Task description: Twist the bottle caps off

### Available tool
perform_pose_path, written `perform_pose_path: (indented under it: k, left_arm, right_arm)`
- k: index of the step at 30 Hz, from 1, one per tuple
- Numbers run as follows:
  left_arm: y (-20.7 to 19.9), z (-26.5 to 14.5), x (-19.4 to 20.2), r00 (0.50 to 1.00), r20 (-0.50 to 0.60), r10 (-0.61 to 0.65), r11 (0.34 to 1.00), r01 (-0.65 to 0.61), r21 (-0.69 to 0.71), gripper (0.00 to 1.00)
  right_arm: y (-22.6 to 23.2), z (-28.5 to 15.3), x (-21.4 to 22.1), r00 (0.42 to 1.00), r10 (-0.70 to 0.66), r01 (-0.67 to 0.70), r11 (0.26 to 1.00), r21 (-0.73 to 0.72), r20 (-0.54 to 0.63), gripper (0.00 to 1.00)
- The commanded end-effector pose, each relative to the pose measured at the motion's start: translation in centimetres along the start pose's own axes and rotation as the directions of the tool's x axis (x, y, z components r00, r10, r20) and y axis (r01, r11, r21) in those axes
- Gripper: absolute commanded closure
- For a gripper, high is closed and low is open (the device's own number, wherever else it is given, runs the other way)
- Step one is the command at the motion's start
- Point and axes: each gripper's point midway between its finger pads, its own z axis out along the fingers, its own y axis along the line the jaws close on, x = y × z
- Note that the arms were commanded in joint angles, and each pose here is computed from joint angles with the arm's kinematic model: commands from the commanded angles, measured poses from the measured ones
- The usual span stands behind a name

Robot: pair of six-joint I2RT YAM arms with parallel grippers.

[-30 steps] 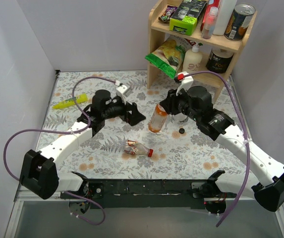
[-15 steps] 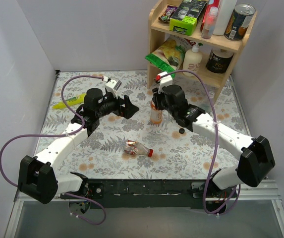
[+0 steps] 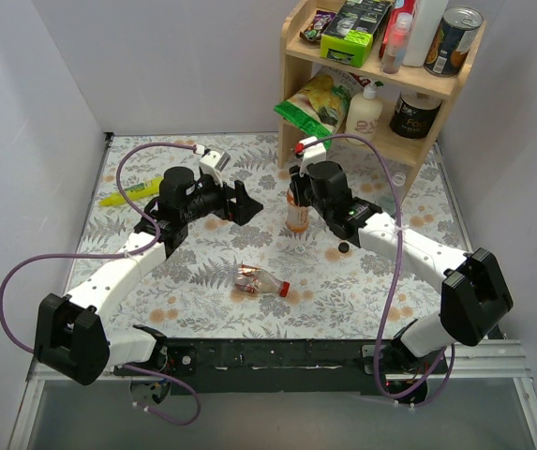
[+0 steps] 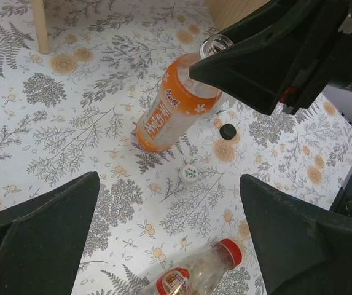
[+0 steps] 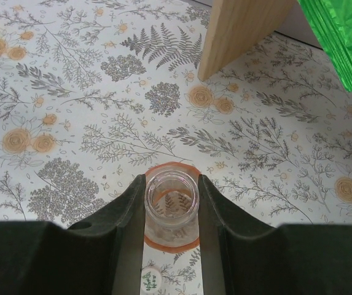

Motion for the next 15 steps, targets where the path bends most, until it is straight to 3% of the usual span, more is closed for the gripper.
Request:
perform_pose_path:
  k: [1, 4, 7, 8, 11, 15]
  left_arm:
    - [-0.7, 0.1, -1.2, 1.000, 0.015, 0.008, 0.999, -0.008, 0.031, 0.02]
    - [-0.8, 0.1, -1.1, 1.000, 0.013, 0.007, 0.999, -0.007, 0.035, 0.02]
    - [-0.8, 0.1, -1.2, 1.000, 0.016, 0.008, 0.999, -0.009, 0.036, 0.02]
    - [-0.8, 0.1, -1.2, 1.000, 0.014, 0.008, 0.999, -0.008, 0.035, 0.02]
    - [-1.0, 0.0, -1.3, 1.000, 0.017, 0.008, 0.999, -0.009, 0.041, 0.02]
    - [-1.0, 0.0, -1.3, 1.000, 0.018, 0.010, 0.999, -0.011, 0.043, 0.02]
  right_arm:
    - [-0.2, 0.4, -0.5, 0.999, 0.023, -0.023, 1.000, 0.009, 0.025, 0.99]
    - [-0.6, 0.7, 0.4, 0.999, 0.030, -0.030, 0.999, 0.020, -0.013, 0.96]
    - [-0.7, 0.9, 0.6, 0.998, 0.046, -0.045, 0.999, 0.021, -0.030, 0.76]
    - [-0.9, 0.9, 0.5, 0.998, 0.052, -0.052, 0.998, 0.025, -0.028, 0.63]
    - [-0.9, 0.9, -0.1, 0.998, 0.059, -0.058, 0.998, 0.020, -0.020, 0.48]
    - [-0.8, 1.1, -0.7, 0.998, 0.059, -0.058, 0.998, 0.015, -0.018, 0.40]
